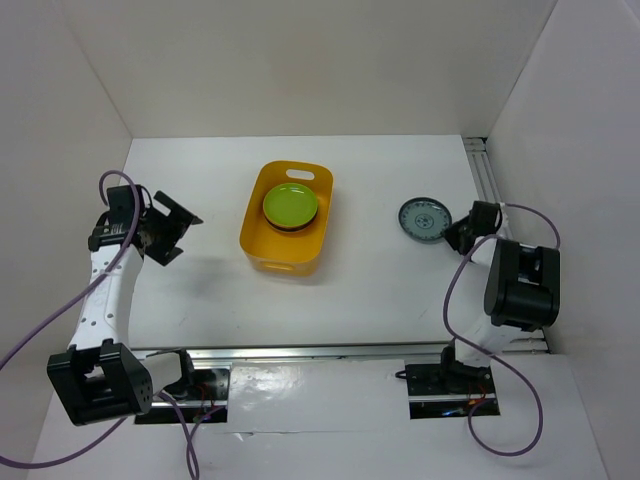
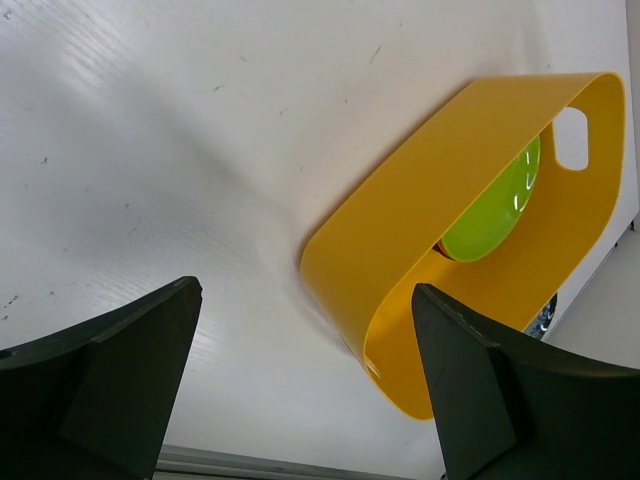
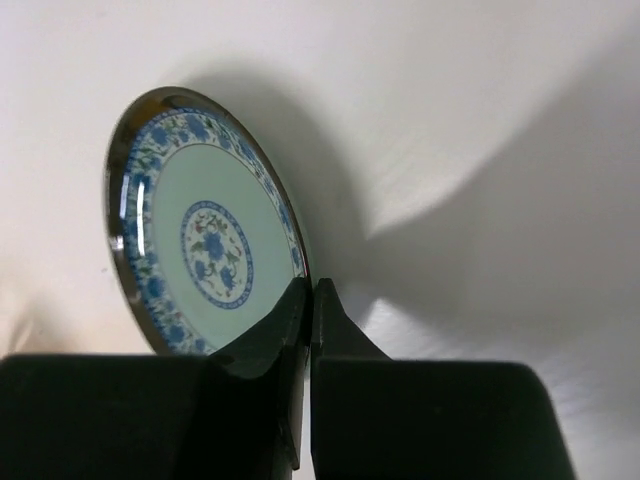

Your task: Place the plates into the plastic bin on the countertop

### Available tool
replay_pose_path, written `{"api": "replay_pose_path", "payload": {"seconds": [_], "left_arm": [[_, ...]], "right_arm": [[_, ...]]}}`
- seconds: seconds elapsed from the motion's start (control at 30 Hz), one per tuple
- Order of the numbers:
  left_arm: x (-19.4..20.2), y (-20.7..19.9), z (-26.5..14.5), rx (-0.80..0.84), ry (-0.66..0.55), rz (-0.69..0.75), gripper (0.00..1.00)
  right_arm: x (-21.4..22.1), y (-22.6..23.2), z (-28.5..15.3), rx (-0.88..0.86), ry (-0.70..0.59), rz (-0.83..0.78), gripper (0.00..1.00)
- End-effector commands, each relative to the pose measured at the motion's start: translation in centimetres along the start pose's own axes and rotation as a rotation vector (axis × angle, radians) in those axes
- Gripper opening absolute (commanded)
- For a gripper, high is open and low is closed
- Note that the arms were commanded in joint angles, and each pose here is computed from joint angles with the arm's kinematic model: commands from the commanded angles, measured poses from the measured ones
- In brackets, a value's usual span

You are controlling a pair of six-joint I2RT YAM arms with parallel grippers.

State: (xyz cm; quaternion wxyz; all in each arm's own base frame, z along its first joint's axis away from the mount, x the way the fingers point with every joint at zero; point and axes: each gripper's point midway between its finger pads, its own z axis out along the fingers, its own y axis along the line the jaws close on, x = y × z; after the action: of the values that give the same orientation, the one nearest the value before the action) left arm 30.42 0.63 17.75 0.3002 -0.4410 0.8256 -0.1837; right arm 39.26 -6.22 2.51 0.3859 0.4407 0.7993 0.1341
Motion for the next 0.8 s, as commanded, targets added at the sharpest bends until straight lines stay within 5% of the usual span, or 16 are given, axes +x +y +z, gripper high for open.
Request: {"api": "replay_pose_path", "payload": {"seconds": [0.0, 0.2, 0.37, 0.53, 0.77], "left_arm": [[-1.1, -0.3, -0.7, -0.01, -0.042, 0.001, 1.0], [-1.1, 0.4, -0.2, -0.044, -0.037, -0.004, 1.0], [-1.1, 0.4, -0.2, -0.044, -0.037, -0.004, 1.0], [-1.4, 0.3, -0.1, -0.052, -0.045, -0.004, 1.0], [-0.9, -0.1, -0.1, -0.027, -0.015, -0.014, 1.0]], "right_arm": [[0.0, 4.9, -1.5, -0.048, 0.002, -0.052, 0.0], [-6.4, 20.1, -8.3, -0.213, -0.269, -0.128, 0.0], [-6.7, 29.2, -15.6, -0.271, -0.47, -0.282, 0.0], [-0.1, 35.5, -17.6, -0.429, -0.355, -0.499, 0.0], [13.0, 35.4, -15.5, -0.504, -0.135, -0.758, 0.0]]}}
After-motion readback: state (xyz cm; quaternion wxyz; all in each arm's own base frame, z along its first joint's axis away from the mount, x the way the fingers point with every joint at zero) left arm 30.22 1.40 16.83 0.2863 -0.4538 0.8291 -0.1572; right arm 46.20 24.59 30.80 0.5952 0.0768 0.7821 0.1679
